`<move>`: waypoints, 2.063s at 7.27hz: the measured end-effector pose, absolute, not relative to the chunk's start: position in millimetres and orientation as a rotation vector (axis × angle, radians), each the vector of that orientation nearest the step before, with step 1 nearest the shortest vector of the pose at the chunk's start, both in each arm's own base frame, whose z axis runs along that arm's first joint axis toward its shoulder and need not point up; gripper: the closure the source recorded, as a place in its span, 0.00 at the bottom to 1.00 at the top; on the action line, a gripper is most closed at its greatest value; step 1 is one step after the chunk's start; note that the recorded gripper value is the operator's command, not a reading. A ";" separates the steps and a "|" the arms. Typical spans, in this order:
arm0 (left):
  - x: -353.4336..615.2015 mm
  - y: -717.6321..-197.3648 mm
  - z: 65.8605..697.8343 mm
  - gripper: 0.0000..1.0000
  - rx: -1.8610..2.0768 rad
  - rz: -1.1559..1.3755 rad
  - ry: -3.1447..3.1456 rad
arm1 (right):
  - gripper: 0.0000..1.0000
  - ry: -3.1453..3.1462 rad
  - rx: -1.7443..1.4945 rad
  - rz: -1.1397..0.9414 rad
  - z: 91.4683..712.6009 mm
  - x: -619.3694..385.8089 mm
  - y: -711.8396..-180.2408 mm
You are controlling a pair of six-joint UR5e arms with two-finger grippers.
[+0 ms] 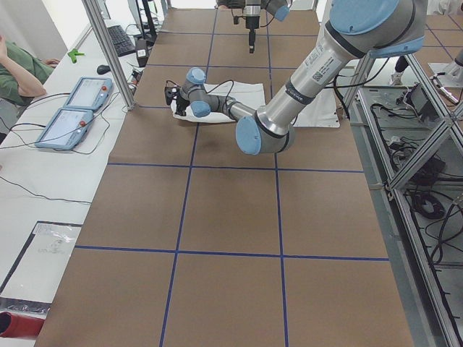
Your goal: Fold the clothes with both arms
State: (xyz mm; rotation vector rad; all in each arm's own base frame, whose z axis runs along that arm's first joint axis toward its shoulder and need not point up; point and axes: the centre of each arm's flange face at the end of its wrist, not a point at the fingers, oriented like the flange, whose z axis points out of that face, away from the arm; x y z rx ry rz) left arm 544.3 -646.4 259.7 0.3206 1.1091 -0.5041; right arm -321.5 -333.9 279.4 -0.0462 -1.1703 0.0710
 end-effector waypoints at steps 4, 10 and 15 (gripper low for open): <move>552.3 -665.0 267.4 0.00 0.402 -0.519 1.121 | 0.00 -1.161 -0.037 0.092 282.5 -319.9 -343.8; 429.7 -632.3 300.3 0.00 0.385 -0.379 1.215 | 0.00 -0.889 0.144 0.137 255.4 -420.4 -455.2; 322.1 -503.7 244.3 0.00 0.314 -0.267 1.204 | 0.00 -0.702 0.311 0.232 276.9 -503.4 -600.2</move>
